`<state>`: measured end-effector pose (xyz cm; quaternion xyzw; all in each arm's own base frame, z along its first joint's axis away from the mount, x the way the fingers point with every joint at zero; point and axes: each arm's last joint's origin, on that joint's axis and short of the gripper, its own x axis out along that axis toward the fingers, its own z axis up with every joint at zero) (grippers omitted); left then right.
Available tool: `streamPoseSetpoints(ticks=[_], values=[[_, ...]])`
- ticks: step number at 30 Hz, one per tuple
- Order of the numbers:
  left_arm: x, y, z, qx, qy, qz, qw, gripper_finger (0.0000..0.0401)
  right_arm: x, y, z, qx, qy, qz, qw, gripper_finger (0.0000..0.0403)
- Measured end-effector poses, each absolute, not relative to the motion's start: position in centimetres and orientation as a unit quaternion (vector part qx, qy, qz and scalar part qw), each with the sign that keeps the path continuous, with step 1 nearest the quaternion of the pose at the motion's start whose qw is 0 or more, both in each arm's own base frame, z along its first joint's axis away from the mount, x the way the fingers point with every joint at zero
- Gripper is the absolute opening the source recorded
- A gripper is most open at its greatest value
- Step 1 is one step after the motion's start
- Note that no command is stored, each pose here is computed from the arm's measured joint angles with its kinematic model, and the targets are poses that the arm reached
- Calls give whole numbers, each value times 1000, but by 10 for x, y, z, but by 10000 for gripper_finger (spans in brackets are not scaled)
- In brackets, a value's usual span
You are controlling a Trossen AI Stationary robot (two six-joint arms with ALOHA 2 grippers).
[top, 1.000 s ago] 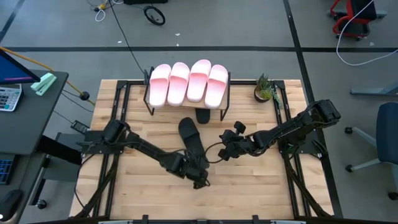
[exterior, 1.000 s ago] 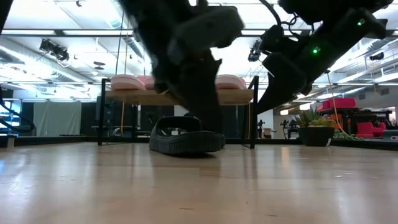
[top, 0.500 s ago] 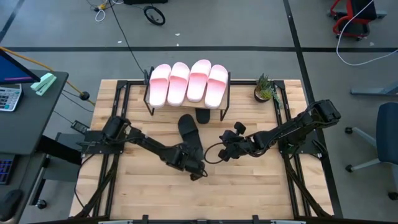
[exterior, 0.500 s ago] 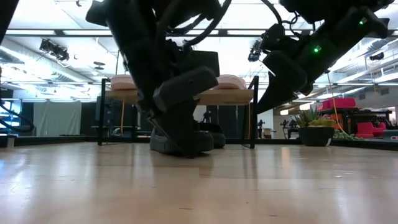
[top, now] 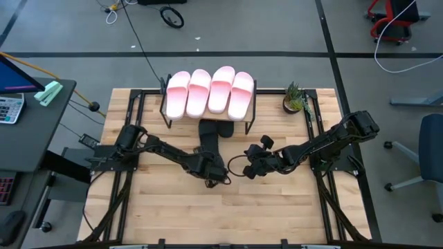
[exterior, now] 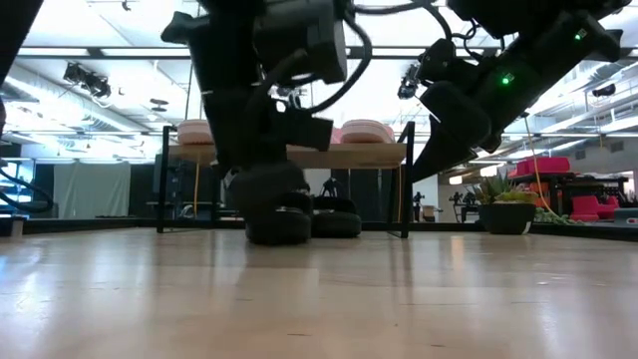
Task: Pick and place slides into the shelf
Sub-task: Put the black slide under the shelf
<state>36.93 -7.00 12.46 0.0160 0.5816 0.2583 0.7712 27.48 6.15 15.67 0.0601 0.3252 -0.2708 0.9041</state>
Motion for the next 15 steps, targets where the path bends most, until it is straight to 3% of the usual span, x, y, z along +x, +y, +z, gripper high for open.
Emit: streamPoseSetpoints(ticks=[4, 15], values=[[371, -52, 124, 60, 594, 255, 760, 3, 275, 62, 157, 60, 325, -271, 904, 6], [375, 16, 123, 56, 606, 298, 735, 4, 275, 62, 157, 60, 325, -271, 904, 5]])
